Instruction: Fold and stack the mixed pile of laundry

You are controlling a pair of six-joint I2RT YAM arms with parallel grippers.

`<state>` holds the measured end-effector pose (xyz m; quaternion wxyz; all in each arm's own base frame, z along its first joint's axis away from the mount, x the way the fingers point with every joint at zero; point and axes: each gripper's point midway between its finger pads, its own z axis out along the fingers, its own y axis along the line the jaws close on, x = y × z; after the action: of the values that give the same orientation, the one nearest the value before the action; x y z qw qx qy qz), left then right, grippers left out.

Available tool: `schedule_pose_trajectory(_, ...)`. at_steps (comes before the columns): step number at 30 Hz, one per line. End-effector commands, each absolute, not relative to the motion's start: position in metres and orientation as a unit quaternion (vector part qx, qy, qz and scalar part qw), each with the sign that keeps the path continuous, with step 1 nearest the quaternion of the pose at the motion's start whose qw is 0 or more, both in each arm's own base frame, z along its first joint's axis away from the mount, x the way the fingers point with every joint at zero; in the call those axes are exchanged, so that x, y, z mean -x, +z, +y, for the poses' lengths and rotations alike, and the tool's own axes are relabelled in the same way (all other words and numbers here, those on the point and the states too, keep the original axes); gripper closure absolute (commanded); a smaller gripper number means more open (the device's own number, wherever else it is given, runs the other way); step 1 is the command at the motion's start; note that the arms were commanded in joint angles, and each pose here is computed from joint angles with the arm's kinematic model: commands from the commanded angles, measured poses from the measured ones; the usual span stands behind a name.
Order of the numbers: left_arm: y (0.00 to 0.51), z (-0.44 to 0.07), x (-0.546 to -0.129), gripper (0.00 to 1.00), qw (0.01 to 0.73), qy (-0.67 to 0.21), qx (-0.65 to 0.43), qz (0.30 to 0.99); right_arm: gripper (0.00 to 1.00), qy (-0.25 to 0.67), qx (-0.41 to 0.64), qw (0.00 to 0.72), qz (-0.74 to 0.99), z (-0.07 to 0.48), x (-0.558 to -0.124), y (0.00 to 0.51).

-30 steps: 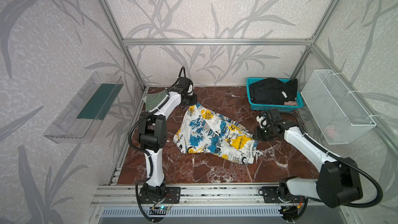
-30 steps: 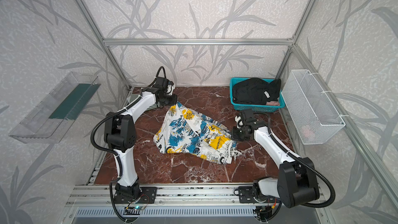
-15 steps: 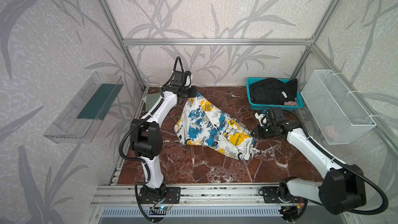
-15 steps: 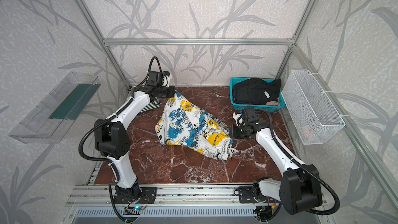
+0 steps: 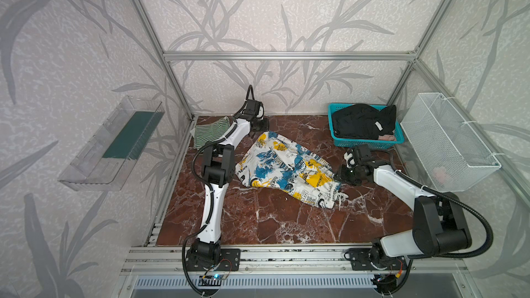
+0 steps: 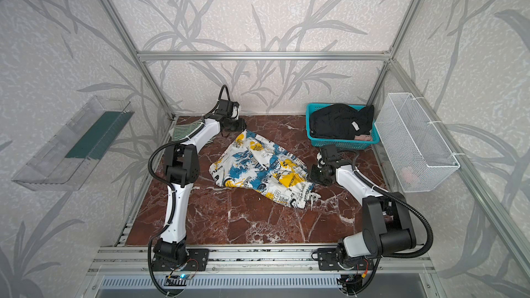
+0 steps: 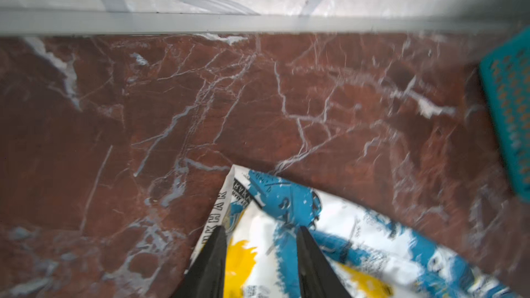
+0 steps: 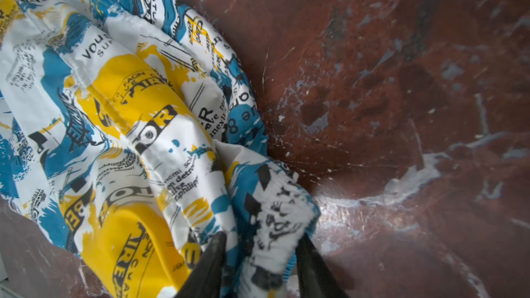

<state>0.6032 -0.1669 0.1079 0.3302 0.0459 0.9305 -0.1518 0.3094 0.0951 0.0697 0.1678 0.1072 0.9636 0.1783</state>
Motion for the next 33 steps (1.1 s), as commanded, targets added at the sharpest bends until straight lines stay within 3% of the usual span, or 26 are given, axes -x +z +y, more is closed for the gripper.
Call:
schedule_pose_trajectory(1, 0.163, -0.154, -0.604, 0.46, 0.374, -0.120, -0.043, 0.918, 0.49, 0.136, -0.088, 0.210, 0.964, 0.079, -0.308, 0.100)
schedule_pose_trajectory(5, 0.185, -0.137, -0.581, 0.40, 0.378, -0.092, -0.027, 0.921, 0.40, 0.122, -0.037, 0.244, 0.961, 0.076, -0.302, 0.136)
schedule_pose_trajectory(13, 0.175, -0.138, -0.489, 0.40, 0.321, -0.133, -0.019, 0.938, 0.43, 0.234, 0.112, 0.237, 0.936, 0.149, -0.291, 0.170)
schedule_pose_trajectory(17, 0.154, -0.131, -0.439, 0.40, 0.295, -0.139, 0.010, 0.945, 0.41, 0.201, 0.185, 0.226, 0.935, 0.185, -0.307, 0.149)
schedule_pose_trajectory(23, 0.108, -0.132, -0.380, 0.41, 0.249, -0.147, 0.032, 0.957, 0.36, 0.136, 0.216, 0.212, 0.943, 0.200, -0.361, 0.108)
schedule_pose_trajectory(33, 0.068, -0.139, -0.372, 0.45, 0.232, -0.161, 0.049, 0.958, 0.37, 0.077, 0.247, 0.159, 0.953, 0.207, -0.411, 0.057)
